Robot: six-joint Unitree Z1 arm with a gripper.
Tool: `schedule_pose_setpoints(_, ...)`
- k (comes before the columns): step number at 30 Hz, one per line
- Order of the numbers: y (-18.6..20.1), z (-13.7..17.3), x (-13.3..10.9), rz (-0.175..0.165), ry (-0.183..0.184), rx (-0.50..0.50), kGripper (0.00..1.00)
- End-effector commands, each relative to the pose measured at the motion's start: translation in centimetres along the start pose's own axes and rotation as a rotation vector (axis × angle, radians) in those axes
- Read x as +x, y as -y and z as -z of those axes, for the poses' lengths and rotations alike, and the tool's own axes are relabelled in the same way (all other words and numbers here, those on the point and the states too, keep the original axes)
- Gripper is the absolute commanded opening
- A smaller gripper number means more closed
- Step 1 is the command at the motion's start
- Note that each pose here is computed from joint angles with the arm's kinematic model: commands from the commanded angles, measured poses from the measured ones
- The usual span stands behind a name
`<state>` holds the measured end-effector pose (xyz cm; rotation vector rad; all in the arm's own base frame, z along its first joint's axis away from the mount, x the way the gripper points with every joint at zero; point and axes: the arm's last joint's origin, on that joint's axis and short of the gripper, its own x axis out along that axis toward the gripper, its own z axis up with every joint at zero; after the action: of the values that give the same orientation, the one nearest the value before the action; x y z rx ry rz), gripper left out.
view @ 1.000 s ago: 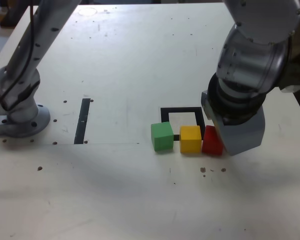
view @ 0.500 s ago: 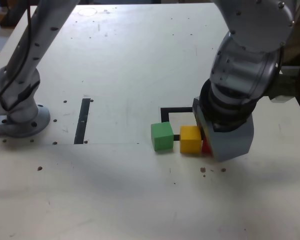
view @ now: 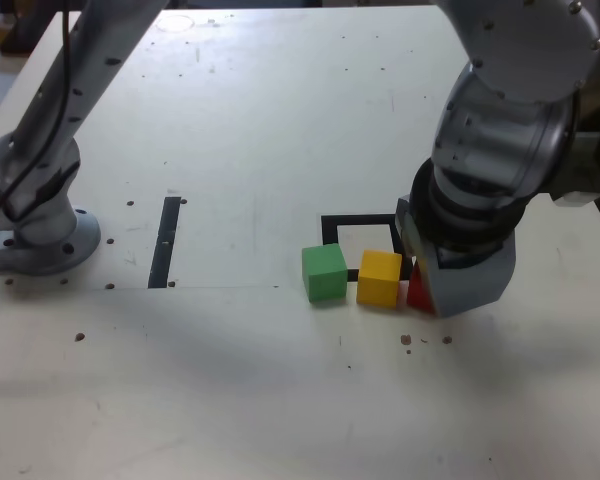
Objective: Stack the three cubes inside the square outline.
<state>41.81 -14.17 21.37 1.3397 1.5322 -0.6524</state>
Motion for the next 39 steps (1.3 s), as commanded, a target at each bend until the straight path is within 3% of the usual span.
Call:
schedule_pose_setpoints(1,-0.1,-0.1,0.3,0.008,-0.005,0.006,0.42)
schedule_pose_setpoints(10,-0.1,-0.3,0.5,0.021,-0.016,0.015,0.38)
schedule_pose_setpoints(18,-0.4,0.1,-0.3,0.010,-0.006,-0.008,0.33)
schedule_pose_setpoints(30,-1.2,5.2,-5.1,-0.005,0.014,-0.117,0.33)
schedule_pose_setpoints(33,-1.4,6.9,-5.8,0.023,0.003,-0.205,0.33)
schedule_pose_setpoints(39,-1.6,9.2,-5.2,0.136,0.005,-0.383,0.33)
